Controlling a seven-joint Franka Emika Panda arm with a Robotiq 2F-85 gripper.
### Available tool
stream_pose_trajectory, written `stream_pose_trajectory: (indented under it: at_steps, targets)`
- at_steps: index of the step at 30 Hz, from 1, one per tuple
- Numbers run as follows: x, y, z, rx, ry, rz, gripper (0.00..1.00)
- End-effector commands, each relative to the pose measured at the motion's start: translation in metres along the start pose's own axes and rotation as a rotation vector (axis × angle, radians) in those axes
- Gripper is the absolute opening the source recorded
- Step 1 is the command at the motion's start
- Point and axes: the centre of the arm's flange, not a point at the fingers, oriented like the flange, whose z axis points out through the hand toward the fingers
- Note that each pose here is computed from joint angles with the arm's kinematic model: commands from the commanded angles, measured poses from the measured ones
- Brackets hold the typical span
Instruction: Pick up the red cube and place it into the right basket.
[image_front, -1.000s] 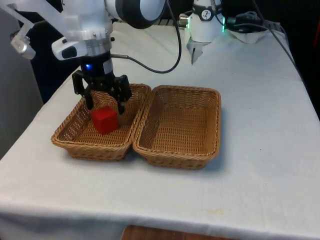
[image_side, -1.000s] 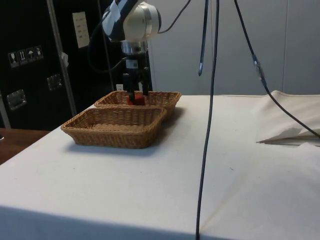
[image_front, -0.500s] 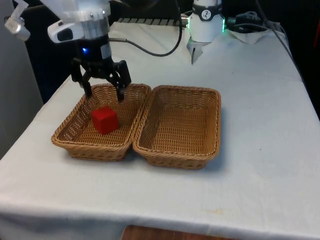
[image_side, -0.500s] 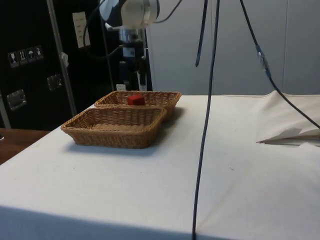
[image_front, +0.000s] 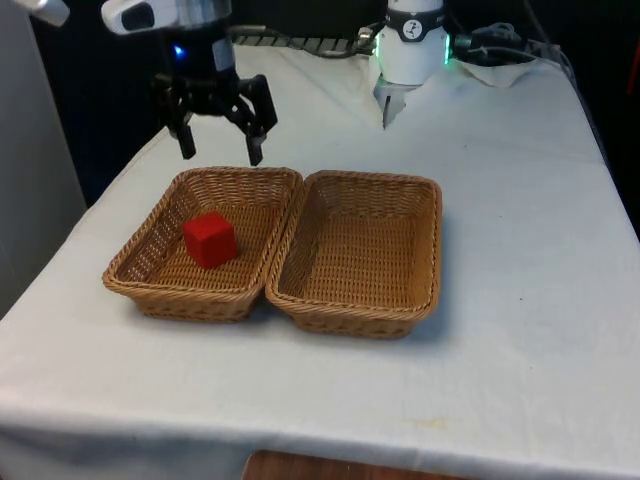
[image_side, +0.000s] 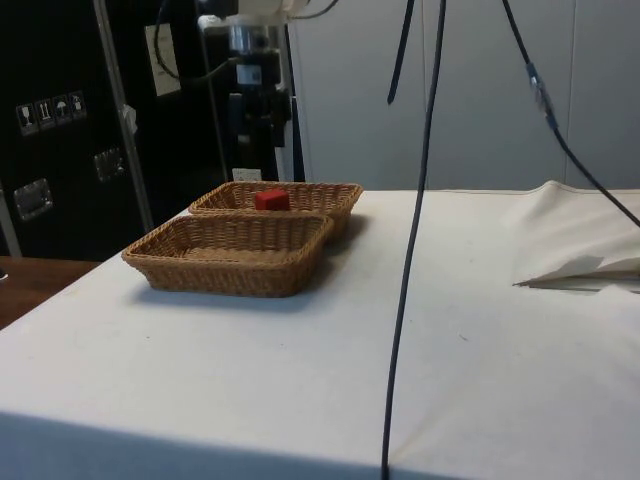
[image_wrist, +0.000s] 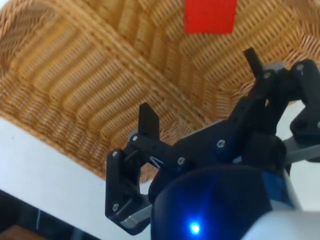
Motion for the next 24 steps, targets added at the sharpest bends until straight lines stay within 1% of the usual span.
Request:
stream_pose_trajectory:
  at_steps: [1,5,6,7,12,13,14,15,16,20,21,22,24]
  targets:
    - [-0.003,-0.006,-0.009,-0.006,0.002,0.001,1.0]
    - [-0.006,-0.016,-0.023,-0.006,0.001,-0.001,1.0]
    - [-0.004,-0.013,-0.018,-0.001,-0.001,-0.003,1.0]
    - [-0.007,-0.018,-0.026,-0.007,0.002,-0.001,1.0]
    - [-0.013,-0.032,-0.046,-0.008,-0.002,-0.004,1.0]
    - [-0.013,-0.034,-0.049,-0.009,-0.003,-0.006,1.0]
    - [-0.011,-0.033,-0.046,-0.002,-0.007,-0.008,1.0]
    - [-0.014,-0.037,-0.052,-0.01,-0.003,-0.006,1.0]
    - [-0.017,-0.042,-0.058,-0.01,-0.005,-0.007,1.0]
    - [-0.023,-0.052,-0.073,-0.011,-0.007,-0.01,1.0]
    - [-0.019,-0.048,-0.068,-0.005,-0.011,-0.012,1.0]
    - [-0.023,-0.052,-0.073,-0.011,-0.007,-0.01,1.0]
    - [-0.027,-0.058,-0.082,-0.011,-0.005,-0.012,1.0]
